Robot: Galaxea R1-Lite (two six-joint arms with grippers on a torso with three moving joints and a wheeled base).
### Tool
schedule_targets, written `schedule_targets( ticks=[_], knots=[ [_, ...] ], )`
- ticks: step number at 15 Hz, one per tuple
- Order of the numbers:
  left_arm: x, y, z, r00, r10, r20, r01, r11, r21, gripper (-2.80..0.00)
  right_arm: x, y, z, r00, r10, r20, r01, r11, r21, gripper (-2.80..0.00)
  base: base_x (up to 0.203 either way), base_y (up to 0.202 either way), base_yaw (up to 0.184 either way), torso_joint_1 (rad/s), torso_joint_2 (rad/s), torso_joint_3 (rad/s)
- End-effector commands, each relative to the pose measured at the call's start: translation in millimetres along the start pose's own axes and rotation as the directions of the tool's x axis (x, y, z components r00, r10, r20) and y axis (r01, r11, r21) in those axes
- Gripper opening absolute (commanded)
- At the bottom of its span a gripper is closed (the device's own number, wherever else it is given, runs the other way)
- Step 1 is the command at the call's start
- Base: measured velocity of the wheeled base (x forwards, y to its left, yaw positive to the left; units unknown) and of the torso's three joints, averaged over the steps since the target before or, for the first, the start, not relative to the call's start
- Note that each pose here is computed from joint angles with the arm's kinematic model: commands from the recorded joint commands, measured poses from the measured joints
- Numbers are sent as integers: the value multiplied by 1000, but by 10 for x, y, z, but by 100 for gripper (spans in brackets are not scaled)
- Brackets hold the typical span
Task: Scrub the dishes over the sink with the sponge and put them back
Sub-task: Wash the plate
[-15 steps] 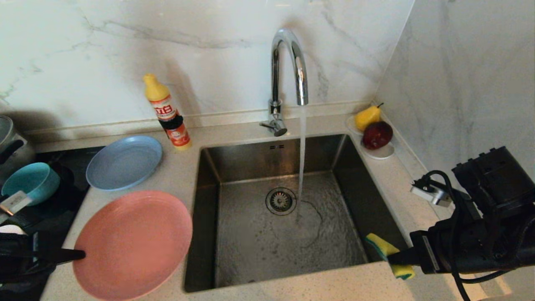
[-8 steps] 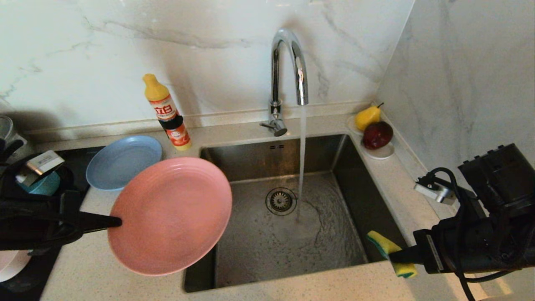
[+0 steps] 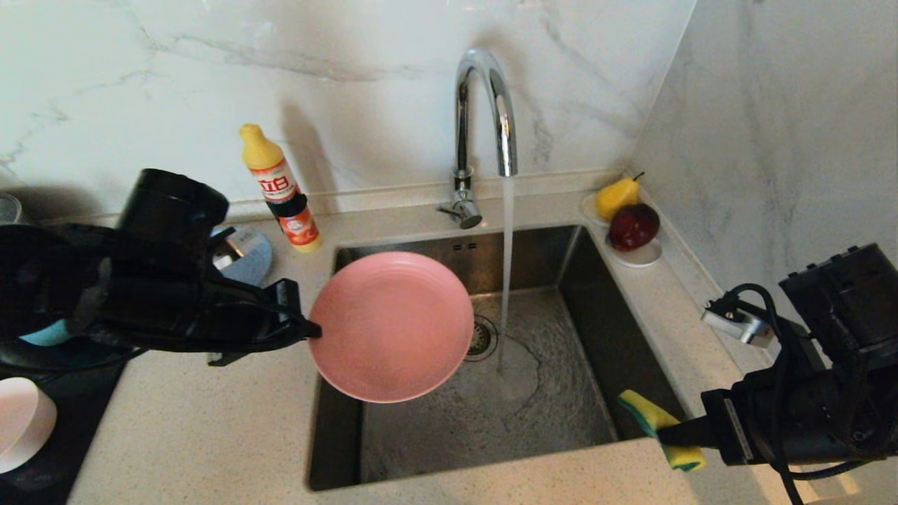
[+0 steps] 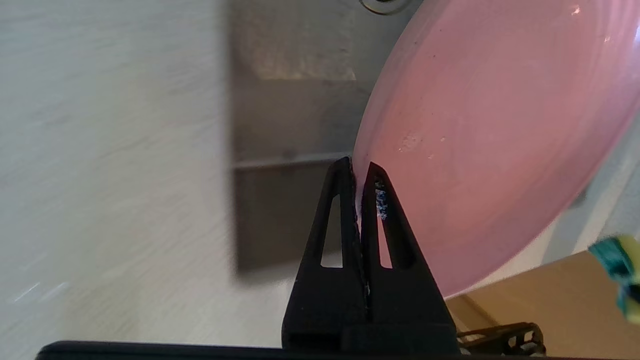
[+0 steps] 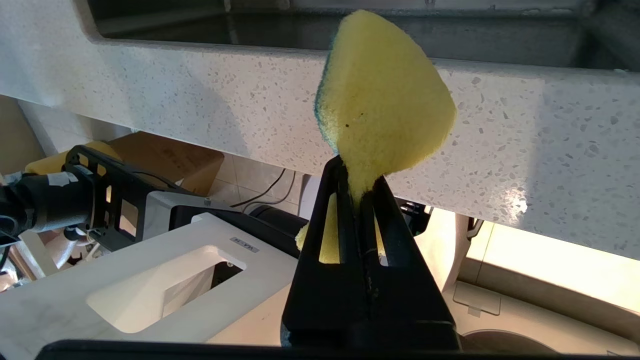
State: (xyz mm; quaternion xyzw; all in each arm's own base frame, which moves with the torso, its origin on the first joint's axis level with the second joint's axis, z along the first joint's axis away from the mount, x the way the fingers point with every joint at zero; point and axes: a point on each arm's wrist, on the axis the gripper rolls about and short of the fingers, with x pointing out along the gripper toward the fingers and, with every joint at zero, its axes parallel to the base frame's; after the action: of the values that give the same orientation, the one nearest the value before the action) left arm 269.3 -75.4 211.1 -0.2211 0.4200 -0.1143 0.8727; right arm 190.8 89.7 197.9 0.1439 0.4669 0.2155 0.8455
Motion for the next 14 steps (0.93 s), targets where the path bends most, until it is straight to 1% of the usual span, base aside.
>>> schedule_targets(
  ticks=[1, 3, 4, 6, 9, 11, 14],
  knots=[
    [516, -159, -46, 996, 0, -92, 1, 1000, 11, -280, -17, 2, 0, 1000, 4, 4, -4, 1000, 4, -280, 0, 0, 0, 0, 0, 0],
    [755, -305, -124, 992, -20, -122, 25, 999, 42, -280, -50, 0, -23, 1000, 6, 9, -6, 1000, 5, -280, 0, 0, 0, 0, 0, 0],
    [863, -347, -136, 993, -29, -115, 36, 998, 54, -280, -72, -8, -52, 1000, 5, 12, -5, 1000, 5, -280, 0, 0, 0, 0, 0, 0],
    [1018, -457, -105, 995, -64, -78, 69, 995, 72, -280, -101, -44, -51, 1000, -3, 24, 3, 1000, 19, -280, 0, 0, 0, 0, 0, 0],
    [1242, -568, -222, 991, -70, -118, 82, 992, 101, -280, -106, -68, -87, 1000, -7, 18, 7, 1000, 24, -280, 0, 0, 0, 0, 0, 0],
    [1339, -625, -212, 990, -79, -119, 92, 990, 106, -280, -119, -61, -83, 1000, -5, 25, 4, 1000, 22, -280, 0, 0, 0, 0, 0, 0],
    [1498, -687, -131, 991, -90, -104, 100, 990, 96, -280, -121, -70, -97, 1000, -7, 22, 6, 1000, 24, -280, 0, 0, 0, 0, 0, 0]
  ],
)
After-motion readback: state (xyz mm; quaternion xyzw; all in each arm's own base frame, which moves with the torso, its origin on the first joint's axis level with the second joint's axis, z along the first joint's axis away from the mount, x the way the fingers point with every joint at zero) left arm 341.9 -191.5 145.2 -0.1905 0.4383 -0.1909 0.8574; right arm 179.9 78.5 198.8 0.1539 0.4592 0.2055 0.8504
